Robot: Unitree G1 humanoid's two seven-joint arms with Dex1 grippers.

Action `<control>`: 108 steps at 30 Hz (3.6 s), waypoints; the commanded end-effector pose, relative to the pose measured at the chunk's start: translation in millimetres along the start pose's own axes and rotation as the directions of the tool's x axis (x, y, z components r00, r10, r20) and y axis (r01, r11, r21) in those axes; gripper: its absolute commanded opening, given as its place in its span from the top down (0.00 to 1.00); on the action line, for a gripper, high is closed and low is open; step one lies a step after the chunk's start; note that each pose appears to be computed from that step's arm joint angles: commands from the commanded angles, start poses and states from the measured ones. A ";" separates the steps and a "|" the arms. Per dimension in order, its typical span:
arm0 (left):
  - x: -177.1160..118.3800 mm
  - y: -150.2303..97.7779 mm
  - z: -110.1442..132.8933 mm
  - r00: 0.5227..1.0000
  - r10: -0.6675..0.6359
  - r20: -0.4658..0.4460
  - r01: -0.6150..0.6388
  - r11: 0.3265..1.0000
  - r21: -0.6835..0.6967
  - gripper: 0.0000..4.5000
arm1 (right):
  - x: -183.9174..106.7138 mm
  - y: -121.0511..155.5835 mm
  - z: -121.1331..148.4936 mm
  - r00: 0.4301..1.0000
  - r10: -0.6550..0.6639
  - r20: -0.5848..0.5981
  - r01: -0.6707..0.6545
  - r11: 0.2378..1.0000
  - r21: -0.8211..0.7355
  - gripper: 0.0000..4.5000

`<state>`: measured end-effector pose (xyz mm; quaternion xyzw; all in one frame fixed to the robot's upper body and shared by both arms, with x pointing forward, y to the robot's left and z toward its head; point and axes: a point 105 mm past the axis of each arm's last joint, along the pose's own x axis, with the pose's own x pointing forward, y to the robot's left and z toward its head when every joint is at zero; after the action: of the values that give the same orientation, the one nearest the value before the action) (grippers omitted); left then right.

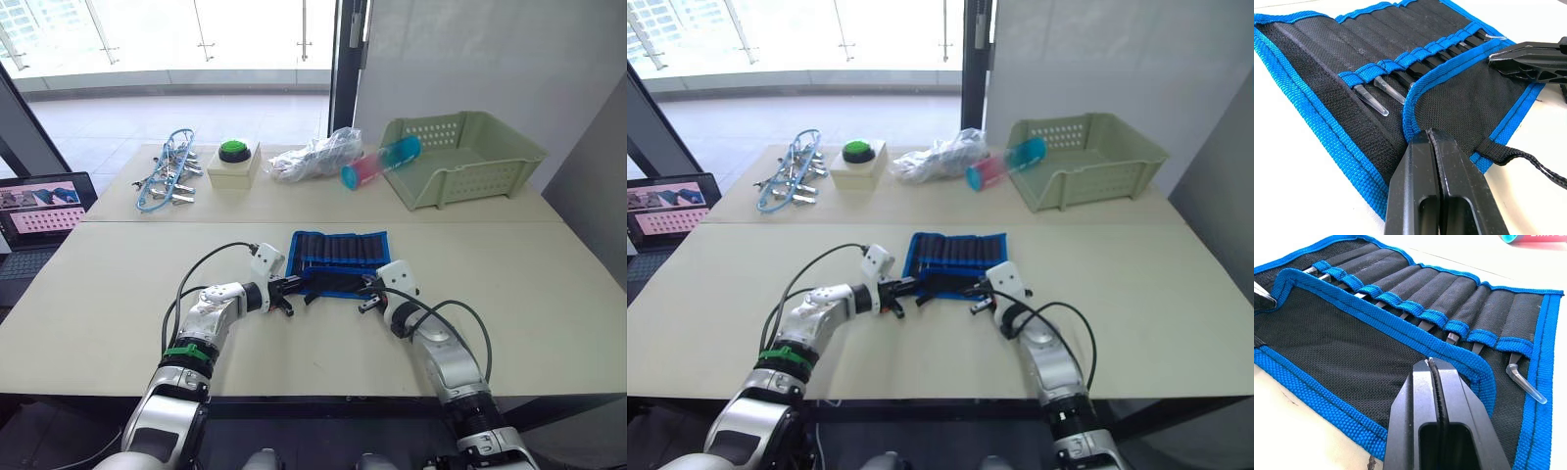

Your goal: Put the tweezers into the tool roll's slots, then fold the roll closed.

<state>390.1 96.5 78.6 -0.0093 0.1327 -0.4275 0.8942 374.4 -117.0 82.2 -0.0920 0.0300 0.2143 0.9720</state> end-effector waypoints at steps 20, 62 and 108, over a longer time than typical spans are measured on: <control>-89.6 -13.0 76.3 0.969 -0.194 0.151 0.161 0.966 0.204 0.67 | -85.0 -50.1 62.8 0.963 0.223 0.151 -0.257 0.930 0.264 0.59; -136.9 5.9 53.9 0.999 -0.050 -0.002 0.047 0.933 0.358 0.00 | -47.7 -44.1 22.7 0.990 0.139 -0.016 -0.108 0.831 0.546 0.99; -108.4 -7.0 38.6 0.992 -0.109 -0.060 0.124 0.908 0.400 0.00 | -36.4 -10.4 67.3 0.963 0.225 -0.146 -0.212 0.972 0.100 0.99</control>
<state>330.7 174.5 130.9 0.1528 0.0774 -0.4949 0.8519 346.4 -135.6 142.3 -0.0560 0.1483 0.2985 0.9411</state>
